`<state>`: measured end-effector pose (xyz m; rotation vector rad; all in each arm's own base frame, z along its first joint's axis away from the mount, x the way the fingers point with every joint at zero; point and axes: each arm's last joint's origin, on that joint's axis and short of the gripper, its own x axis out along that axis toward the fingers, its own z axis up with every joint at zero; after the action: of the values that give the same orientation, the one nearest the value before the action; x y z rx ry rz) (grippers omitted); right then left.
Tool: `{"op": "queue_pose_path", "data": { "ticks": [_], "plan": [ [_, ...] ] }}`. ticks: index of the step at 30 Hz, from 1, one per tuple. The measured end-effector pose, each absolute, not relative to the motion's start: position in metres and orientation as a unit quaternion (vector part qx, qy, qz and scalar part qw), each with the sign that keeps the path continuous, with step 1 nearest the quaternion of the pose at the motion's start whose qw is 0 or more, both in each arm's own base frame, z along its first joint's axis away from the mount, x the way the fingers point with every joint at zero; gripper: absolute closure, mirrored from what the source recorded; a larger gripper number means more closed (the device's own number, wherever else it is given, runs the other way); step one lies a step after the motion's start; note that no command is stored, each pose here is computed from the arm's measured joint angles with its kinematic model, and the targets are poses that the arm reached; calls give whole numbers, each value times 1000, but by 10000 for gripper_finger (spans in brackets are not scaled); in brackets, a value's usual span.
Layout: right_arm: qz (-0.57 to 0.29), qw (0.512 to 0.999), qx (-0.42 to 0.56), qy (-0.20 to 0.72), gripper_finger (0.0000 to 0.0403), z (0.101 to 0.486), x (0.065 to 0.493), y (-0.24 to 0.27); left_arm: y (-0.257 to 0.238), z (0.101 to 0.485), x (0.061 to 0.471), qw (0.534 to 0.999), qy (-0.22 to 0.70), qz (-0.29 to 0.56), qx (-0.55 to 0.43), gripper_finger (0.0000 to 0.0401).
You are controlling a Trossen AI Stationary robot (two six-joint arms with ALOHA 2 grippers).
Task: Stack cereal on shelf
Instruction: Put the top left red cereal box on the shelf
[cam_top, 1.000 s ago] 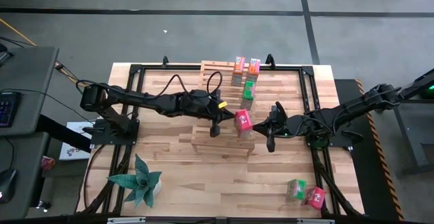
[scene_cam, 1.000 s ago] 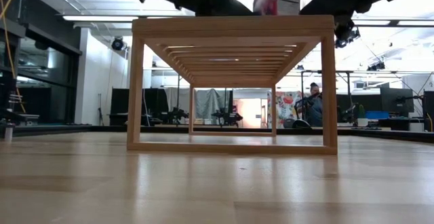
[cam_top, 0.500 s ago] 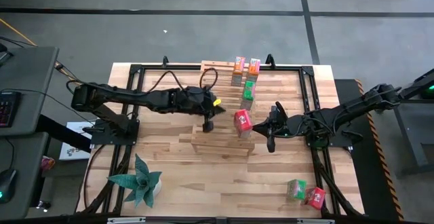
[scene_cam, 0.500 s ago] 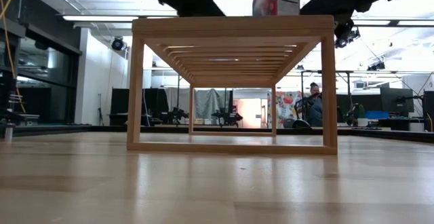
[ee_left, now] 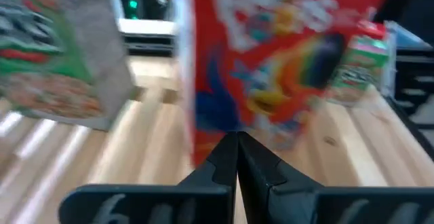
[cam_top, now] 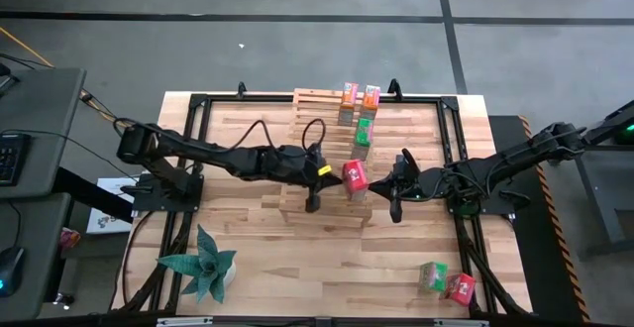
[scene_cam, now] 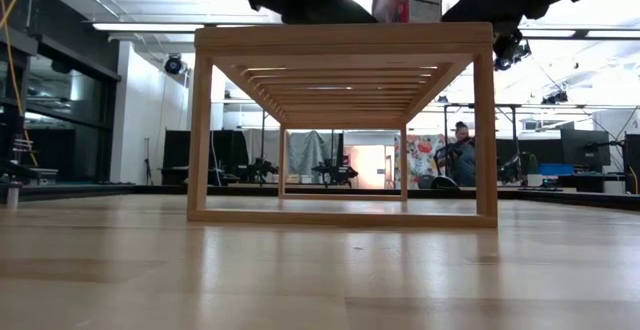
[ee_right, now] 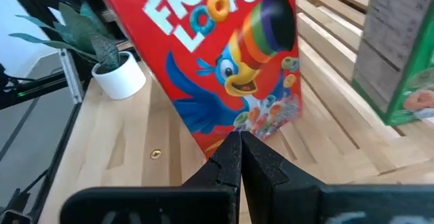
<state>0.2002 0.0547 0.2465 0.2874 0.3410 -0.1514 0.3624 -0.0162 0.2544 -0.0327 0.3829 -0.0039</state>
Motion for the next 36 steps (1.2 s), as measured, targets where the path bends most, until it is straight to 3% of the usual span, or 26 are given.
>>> {"op": "queue_pose_path", "data": {
  "ticks": [23,30,36],
  "plan": [
    [-55,974,162,147,403,251,202,56,4,259,365,986,167,10,7,401],
    [-61,978,130,150,403,254,197,54,12,289,328,974,212,61,49,401],
    [-94,976,141,139,402,264,176,45,10,312,286,987,136,76,49,401]
  ]
}}
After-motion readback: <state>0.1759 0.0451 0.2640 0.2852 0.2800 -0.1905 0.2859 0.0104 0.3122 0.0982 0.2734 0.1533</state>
